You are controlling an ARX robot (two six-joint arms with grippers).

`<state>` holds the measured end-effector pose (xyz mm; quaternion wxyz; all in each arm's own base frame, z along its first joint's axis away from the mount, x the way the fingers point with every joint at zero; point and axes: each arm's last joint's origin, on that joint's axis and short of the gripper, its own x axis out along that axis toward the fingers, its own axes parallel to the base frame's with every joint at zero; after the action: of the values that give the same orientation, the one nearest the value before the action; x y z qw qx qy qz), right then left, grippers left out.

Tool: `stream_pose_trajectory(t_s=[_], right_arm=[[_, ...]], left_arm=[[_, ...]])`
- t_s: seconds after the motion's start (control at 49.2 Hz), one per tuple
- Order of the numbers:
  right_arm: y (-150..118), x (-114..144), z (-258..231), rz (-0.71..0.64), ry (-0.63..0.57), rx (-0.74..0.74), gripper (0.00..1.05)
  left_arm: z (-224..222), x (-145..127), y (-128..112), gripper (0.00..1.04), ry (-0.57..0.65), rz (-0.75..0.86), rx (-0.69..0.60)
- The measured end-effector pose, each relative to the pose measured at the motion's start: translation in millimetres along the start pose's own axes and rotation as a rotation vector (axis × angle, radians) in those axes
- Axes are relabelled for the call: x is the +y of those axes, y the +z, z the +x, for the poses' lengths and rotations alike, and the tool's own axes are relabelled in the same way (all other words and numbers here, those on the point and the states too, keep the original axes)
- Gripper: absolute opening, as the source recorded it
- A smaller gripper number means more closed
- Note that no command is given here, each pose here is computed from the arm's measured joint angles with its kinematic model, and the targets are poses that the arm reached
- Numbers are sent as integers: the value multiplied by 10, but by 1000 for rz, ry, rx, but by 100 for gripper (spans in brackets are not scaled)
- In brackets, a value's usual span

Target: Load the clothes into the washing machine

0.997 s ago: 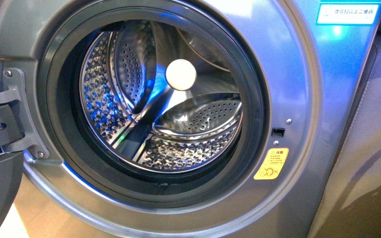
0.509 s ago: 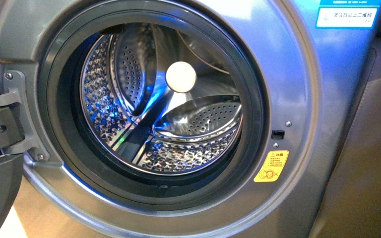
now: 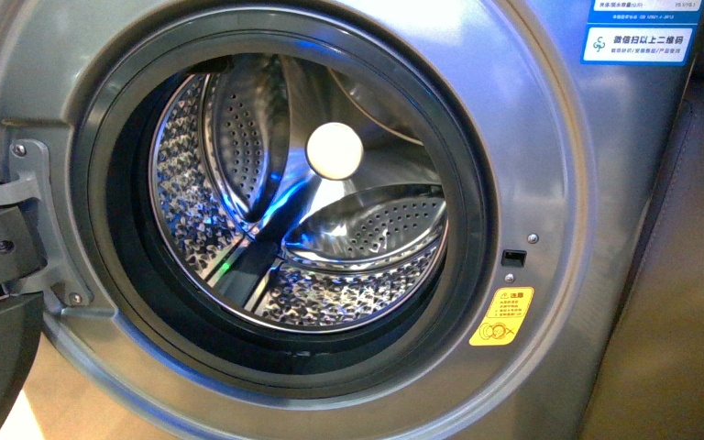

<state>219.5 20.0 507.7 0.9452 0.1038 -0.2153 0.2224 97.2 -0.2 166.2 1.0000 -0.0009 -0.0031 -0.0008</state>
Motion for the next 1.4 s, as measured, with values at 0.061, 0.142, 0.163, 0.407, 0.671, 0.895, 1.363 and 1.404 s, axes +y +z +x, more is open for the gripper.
stream_pose_trajectory(t_s=[0.061, 0.142, 0.163, 0.407, 0.671, 0.895, 1.363, 1.404], right_arm=[[23, 114, 86, 33, 47, 11, 8], [78, 278, 203, 78, 113, 23, 8], [90, 313, 231, 89, 128, 28, 8], [164, 711, 462, 170, 276, 90, 8], [7, 941, 598, 184, 350, 134, 8], [28, 812, 593, 166, 337, 134, 8], [35, 803, 589, 165, 334, 132, 8], [35, 804, 589, 164, 334, 132, 8]], left_arm=[[0, 0, 1, 98, 0, 0, 0], [0, 0, 0, 98, 0, 0, 0], [0, 0, 1, 98, 0, 0, 0], [0, 0, 0, 98, 0, 0, 0], [0, 0, 0, 98, 0, 0, 0], [0, 0, 0, 98, 0, 0, 0], [0, 0, 0, 98, 0, 0, 0], [0, 0, 0, 98, 0, 0, 0]])
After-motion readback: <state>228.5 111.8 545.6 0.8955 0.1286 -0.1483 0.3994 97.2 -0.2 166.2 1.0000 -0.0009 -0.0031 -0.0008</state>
